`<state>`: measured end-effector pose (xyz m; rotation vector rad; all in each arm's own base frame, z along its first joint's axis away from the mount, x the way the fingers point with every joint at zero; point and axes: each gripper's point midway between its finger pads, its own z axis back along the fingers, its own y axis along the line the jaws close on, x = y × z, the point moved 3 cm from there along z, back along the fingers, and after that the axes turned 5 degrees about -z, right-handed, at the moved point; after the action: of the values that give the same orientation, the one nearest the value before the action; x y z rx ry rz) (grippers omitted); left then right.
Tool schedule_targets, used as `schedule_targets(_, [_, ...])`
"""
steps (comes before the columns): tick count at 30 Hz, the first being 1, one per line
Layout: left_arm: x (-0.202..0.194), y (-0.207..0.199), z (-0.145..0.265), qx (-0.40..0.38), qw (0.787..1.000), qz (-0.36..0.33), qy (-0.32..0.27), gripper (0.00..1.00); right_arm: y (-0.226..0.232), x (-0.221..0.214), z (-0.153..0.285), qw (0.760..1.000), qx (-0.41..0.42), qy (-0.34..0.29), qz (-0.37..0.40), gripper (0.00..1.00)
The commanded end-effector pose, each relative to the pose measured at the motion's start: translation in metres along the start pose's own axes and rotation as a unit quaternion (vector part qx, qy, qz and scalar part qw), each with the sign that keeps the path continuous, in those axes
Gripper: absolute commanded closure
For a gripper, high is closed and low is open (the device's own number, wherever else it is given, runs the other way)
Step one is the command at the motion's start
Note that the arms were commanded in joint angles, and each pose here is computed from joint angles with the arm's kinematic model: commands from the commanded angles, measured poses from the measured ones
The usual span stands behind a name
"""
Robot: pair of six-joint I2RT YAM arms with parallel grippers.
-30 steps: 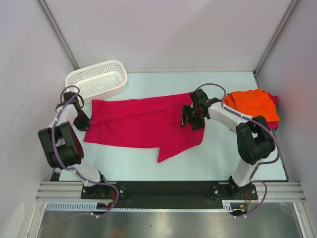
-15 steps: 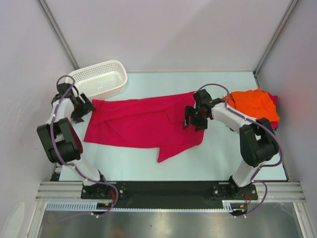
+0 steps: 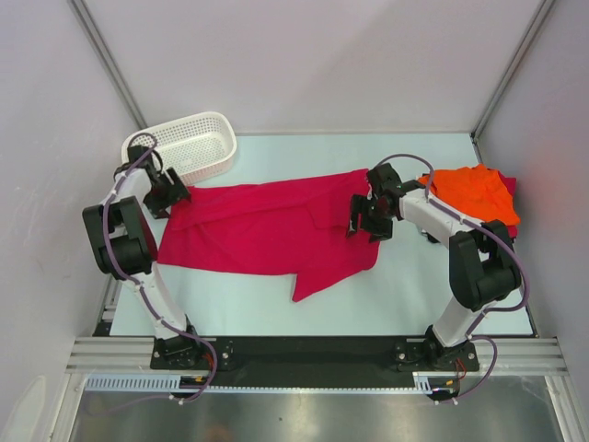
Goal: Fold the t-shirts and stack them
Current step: Grap the side of the flattened tshirt closest away from the robot with both arms
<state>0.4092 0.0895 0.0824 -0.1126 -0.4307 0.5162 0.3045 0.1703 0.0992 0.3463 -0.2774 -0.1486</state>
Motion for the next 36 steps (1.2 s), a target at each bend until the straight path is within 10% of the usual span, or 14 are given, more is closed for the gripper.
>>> schedule_targets(1, [-0.002,-0.003,0.008,-0.009,1.000,-0.016,-0.007,0.21,0.006,0.008,0.011,1.000,0.011,-0.019,0.004,0.26])
schedule_targets(5, [-0.012,0.004,-0.005,0.004,1.000,-0.021,0.013,0.28,0.006,0.010,0.007,1.000,0.012,-0.016,0.004,0.26])
schedule_targets(12, [-0.022,0.011,-0.025,0.022,0.999,-0.014,0.043,1.00,0.001,0.020,0.007,1.000,0.008,-0.019,0.002,0.26])
schedule_targets(27, [0.067,-0.009,0.033,0.029,0.995,0.002,-0.099,1.00,-0.008,0.020,0.007,1.000,0.003,-0.008,-0.004,0.27])
schedule_targets(36, [0.087,-0.014,-0.001,0.028,0.996,-0.006,-0.085,1.00,-0.008,0.018,0.009,1.000,-0.001,0.003,-0.007,0.28])
